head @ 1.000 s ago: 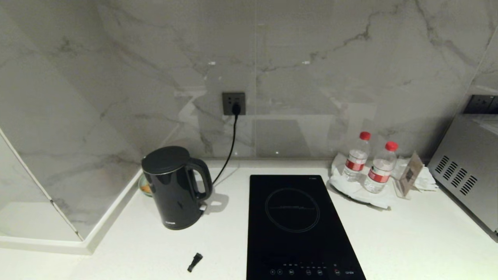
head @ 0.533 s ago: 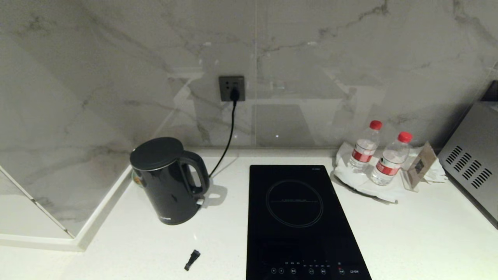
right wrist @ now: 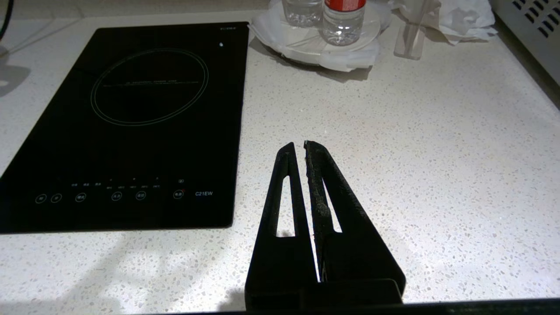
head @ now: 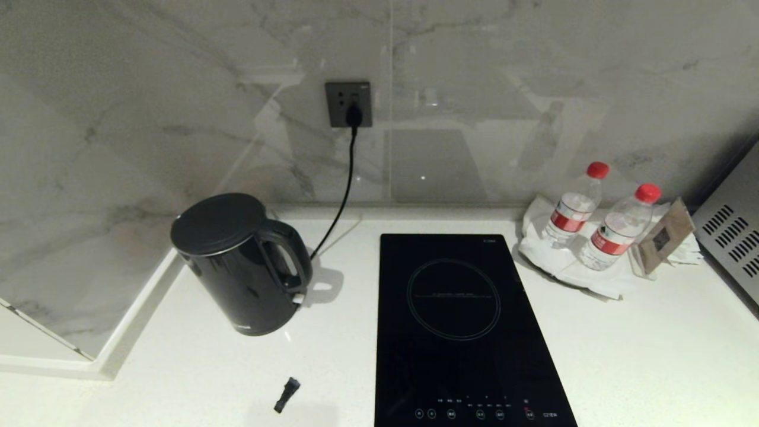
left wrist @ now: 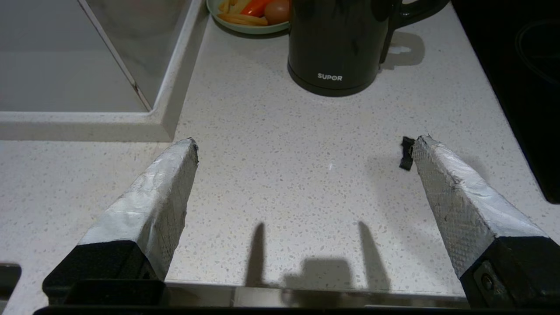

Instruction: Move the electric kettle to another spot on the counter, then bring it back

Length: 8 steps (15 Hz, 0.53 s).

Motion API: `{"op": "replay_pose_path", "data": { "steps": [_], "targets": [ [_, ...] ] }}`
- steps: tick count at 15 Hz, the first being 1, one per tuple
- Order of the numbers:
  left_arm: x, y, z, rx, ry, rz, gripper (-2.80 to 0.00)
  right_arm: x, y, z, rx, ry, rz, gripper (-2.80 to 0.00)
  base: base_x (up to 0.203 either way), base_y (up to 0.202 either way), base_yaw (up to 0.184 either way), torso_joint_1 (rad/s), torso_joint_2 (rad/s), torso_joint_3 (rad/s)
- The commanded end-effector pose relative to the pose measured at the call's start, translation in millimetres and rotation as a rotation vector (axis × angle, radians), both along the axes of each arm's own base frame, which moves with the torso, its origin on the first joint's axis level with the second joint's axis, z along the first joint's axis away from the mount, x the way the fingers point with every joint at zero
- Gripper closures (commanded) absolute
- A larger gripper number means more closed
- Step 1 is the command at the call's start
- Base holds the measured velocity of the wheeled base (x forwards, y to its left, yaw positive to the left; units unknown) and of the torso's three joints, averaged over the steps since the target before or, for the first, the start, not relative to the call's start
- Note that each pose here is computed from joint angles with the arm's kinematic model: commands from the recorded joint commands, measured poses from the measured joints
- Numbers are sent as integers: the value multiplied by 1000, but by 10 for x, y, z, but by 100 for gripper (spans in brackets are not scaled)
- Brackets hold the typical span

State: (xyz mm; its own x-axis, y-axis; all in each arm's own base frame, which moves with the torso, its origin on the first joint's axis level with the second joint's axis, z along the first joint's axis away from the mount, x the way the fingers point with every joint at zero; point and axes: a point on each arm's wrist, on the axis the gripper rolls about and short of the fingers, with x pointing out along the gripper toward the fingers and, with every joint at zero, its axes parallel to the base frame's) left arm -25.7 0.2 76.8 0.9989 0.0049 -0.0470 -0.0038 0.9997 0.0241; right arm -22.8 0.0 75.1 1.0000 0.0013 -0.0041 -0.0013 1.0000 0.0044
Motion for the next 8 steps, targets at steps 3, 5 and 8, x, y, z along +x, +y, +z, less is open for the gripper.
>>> {"op": "replay_pose_path", "data": {
  "steps": [3,5,8],
  "targets": [
    [1,0,-1,-1,2,1,-280,0,0,0,0,0,0,0,0,0,0,-1,9,-201],
    [1,0,1,-1,1,1,-280,0,0,1,0,-1,0,0,0,0,0,-4,6,-191],
    [1,0,-1,-1,2,1,-280,0,0,0,0,0,0,0,0,0,0,-4,10,-70]
  ]
}}
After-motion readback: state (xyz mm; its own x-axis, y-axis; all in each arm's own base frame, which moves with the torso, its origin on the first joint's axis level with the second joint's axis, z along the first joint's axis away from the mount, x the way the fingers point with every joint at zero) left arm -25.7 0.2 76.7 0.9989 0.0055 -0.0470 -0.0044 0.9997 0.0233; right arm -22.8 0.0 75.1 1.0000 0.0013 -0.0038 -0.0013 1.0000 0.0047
